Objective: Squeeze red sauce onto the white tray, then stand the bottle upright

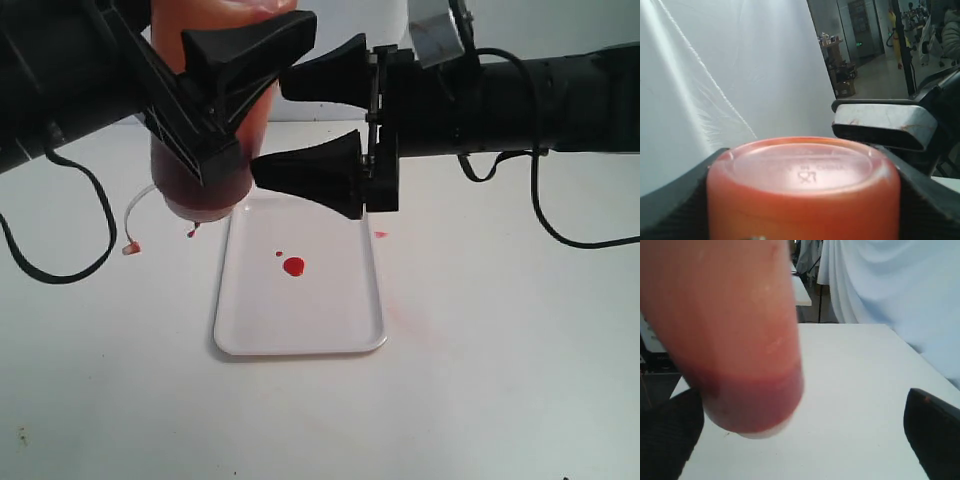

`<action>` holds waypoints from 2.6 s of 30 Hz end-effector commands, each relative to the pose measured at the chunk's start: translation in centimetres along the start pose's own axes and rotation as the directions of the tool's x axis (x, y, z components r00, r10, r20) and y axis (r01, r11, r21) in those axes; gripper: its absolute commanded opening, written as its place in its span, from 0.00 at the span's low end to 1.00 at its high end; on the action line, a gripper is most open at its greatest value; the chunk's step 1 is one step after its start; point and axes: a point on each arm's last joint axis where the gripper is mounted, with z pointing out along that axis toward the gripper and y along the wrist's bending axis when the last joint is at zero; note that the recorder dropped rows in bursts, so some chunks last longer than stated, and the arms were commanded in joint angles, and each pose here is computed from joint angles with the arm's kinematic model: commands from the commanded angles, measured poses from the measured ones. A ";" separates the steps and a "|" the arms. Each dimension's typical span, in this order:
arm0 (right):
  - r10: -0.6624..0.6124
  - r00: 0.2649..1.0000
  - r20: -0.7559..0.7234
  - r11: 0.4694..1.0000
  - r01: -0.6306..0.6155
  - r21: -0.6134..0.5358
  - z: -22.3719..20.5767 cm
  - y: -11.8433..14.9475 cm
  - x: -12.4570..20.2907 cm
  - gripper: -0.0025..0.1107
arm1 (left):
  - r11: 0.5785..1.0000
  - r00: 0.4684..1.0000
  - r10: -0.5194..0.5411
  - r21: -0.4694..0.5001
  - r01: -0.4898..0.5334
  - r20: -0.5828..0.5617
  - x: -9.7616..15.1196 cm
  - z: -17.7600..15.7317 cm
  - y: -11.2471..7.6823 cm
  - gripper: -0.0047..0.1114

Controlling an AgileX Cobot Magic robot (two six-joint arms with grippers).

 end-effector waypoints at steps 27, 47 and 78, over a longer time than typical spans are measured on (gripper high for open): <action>0.008 0.996 0.092 1.000 -0.006 -0.027 1.0 0.8 -1.3 0.92 | 0.986 0.946 -0.168 0.057 0.158 0.278 -0.1 1.9 0.1 0.04; 0.010 0.996 0.091 0.999 -0.007 -0.033 1.2 0.9 -1.4 0.02 | 0.980 0.952 -0.197 0.055 0.189 0.235 0.2 2.0 0.1 0.06; -0.045 0.974 -0.221 0.846 0.155 0.510 -2.2 -1.9 -3.3 0.02 | 0.987 0.989 0.097 -0.140 -0.081 0.112 -4.2 -2.8 0.8 0.94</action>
